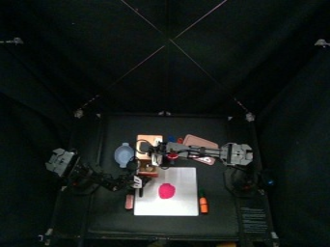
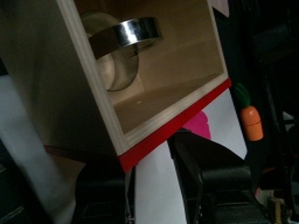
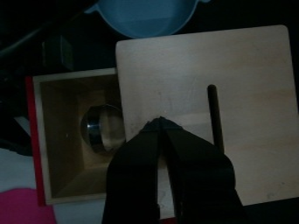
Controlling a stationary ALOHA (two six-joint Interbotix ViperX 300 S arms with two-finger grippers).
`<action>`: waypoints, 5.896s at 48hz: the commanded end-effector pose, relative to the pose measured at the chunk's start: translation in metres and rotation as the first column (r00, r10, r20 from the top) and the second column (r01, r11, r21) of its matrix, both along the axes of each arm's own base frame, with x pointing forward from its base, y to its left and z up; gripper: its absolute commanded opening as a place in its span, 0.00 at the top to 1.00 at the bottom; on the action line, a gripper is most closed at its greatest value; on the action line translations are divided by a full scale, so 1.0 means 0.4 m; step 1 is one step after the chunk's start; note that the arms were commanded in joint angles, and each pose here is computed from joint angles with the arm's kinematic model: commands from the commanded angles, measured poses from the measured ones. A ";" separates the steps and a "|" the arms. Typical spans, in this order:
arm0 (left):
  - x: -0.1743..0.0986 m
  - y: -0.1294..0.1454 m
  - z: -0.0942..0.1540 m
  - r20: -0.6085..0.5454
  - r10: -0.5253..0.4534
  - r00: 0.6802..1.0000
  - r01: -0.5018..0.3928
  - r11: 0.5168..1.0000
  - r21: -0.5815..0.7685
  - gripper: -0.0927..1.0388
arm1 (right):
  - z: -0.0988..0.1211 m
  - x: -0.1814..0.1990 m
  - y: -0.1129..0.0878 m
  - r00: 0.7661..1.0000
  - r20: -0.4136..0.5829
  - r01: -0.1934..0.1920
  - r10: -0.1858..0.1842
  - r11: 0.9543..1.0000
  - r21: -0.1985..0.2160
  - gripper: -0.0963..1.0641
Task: Get the cutter from the drawer then cut the dough then place the extra dough in the bowl
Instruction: Place the cutter on the board
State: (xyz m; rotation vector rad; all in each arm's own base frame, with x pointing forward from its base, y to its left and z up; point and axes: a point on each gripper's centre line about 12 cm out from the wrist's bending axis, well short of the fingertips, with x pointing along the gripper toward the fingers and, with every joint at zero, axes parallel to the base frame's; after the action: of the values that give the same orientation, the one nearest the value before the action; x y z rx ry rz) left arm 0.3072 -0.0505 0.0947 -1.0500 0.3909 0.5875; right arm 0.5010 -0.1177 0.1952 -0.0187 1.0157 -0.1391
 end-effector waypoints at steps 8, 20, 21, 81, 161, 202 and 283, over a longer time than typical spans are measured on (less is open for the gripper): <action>0.014 -0.021 0.016 0.022 -0.029 0.999 0.029 1.000 -0.001 0.41 | -0.007 -0.002 -0.003 1.000 -0.013 0.002 -0.002 1.000 0.004 0.90; 0.014 -0.017 0.020 0.027 -0.025 0.999 0.025 1.000 -0.003 0.19 | -0.012 0.000 0.004 1.000 -0.018 -0.004 0.004 1.000 0.003 0.90; 0.014 -0.017 0.023 0.030 -0.024 0.999 0.024 1.000 -0.003 0.17 | -0.012 0.001 0.004 1.000 -0.017 -0.004 0.004 1.000 0.003 0.90; -0.107 0.066 0.275 0.151 -0.490 0.858 0.292 0.709 0.642 0.46 | 0.026 0.027 0.006 1.000 0.023 -0.010 0.010 1.000 -0.005 0.90; -0.256 0.124 0.264 0.002 -0.526 0.850 0.263 0.429 0.864 0.69 | 0.053 0.065 0.097 0.997 -0.022 -0.069 0.070 0.997 0.041 0.30; -0.264 0.130 0.243 -0.014 -0.510 0.860 0.287 0.461 0.839 0.70 | 0.027 0.082 0.114 0.996 -0.037 -0.081 0.083 0.996 0.045 0.50; -0.230 0.223 0.324 0.064 -0.346 0.936 0.123 0.494 0.861 0.69 | -0.016 -0.466 0.339 0.995 -0.102 0.030 -0.015 0.990 0.141 0.50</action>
State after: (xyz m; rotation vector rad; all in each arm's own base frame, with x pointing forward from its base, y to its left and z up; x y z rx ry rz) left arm 0.2104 0.0361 0.2137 -0.0750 0.0283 0.3048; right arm 0.3143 0.0164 0.1757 0.1182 1.1826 -0.1000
